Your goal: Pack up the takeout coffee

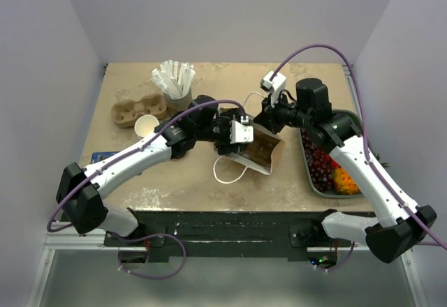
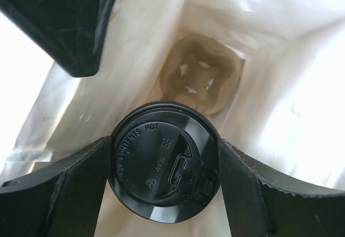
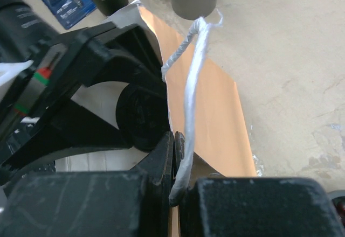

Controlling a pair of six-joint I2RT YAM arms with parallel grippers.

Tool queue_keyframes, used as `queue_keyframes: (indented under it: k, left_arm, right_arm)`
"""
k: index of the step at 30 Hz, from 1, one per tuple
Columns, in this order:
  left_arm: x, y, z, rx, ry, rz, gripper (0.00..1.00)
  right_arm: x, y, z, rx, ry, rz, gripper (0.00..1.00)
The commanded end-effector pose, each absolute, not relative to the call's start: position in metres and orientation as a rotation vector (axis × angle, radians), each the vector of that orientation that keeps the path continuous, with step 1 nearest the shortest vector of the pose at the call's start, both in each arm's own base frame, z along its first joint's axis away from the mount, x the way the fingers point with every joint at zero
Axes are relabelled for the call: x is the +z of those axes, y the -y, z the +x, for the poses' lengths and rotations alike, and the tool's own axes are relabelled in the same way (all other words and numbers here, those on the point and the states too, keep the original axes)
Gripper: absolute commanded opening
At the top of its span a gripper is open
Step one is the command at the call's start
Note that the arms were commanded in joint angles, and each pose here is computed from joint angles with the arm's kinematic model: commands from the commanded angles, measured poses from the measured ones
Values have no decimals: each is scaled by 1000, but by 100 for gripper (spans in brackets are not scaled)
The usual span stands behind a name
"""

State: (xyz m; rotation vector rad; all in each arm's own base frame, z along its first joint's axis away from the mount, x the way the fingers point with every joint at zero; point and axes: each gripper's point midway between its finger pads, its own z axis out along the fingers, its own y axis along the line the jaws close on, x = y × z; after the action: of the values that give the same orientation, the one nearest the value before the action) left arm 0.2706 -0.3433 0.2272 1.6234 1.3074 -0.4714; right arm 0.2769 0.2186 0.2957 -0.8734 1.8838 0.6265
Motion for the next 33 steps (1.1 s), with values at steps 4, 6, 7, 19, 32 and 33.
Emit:
queue_keyframes:
  k: [4, 6, 7, 19, 32, 33]
  left_arm:
    - [259, 354, 279, -491, -1254, 1534, 51]
    - [254, 356, 286, -478, -1290, 1522, 50]
    - [255, 357, 288, -477, -1298, 1515, 50]
    - [232, 363, 307, -412, -1350, 1540, 50]
    - [231, 382, 314, -455, -1258, 1496, 49]
    - [231, 385, 317, -456, -1254, 1494, 49]
  right_arm:
    - [312, -221, 290, 644, -1856, -803, 0]
    - [313, -225, 290, 663, -1853, -811, 0]
    - [315, -226, 288, 677, -1845, -819, 0]
    - [318, -234, 272, 775, -1824, -854, 0]
    - [298, -206, 299, 830, -1980, -622, 0]
    - [294, -205, 302, 835, -1995, -614, 0]
